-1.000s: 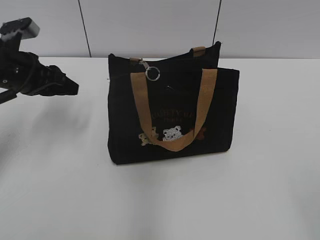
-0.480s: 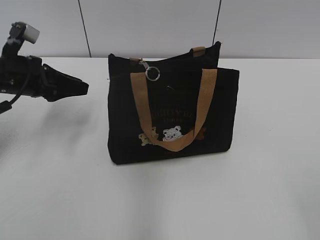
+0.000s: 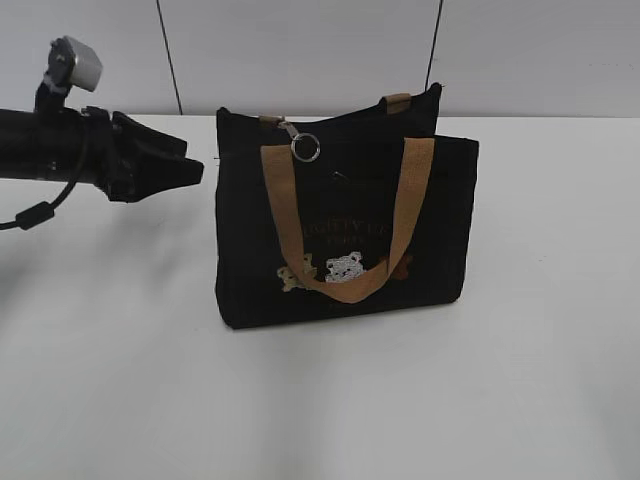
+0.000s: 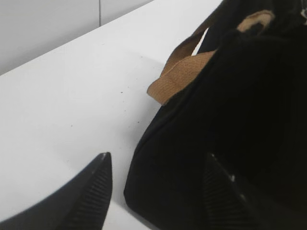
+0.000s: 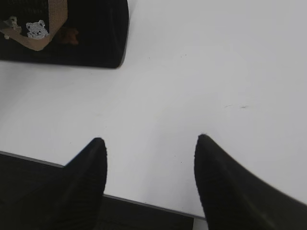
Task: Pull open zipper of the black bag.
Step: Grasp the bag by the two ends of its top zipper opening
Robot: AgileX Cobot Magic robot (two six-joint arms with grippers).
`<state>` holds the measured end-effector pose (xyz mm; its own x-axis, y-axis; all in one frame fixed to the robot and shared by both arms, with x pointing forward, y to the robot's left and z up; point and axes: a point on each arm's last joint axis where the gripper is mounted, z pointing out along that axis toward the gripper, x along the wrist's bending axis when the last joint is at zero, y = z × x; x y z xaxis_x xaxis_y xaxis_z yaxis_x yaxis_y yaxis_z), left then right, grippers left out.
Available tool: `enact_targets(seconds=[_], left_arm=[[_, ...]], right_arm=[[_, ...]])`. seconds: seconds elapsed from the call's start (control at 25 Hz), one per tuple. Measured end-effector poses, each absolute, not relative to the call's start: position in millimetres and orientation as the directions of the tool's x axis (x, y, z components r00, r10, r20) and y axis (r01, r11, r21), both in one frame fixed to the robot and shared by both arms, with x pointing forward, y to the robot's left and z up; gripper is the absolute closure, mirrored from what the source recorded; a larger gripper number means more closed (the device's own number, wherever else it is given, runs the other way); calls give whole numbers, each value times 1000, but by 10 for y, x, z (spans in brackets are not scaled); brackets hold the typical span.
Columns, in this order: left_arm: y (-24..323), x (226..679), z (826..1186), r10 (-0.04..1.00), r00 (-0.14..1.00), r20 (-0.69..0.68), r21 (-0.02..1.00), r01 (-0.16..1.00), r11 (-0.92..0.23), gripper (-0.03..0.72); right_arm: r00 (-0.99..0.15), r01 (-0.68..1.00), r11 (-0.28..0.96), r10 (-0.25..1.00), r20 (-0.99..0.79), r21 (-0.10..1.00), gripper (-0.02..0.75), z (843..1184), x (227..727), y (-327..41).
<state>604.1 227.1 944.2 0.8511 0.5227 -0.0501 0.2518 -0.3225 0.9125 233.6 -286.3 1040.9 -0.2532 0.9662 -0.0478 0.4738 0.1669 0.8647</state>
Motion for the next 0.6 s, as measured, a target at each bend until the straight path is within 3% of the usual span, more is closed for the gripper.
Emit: enact_targets(seconds=[0.24, 0.6], left_arm=[[2008, 6059, 9358, 453, 890, 55, 902, 151, -406, 230], [1842, 6082, 9274, 432, 881, 194, 858, 60, -510, 247]], right_arm=[[-253, 474, 167, 966, -48, 865, 297, 10409, 2336, -2863], [-253, 474, 167, 966, -48, 865, 297, 10409, 2336, -2863]])
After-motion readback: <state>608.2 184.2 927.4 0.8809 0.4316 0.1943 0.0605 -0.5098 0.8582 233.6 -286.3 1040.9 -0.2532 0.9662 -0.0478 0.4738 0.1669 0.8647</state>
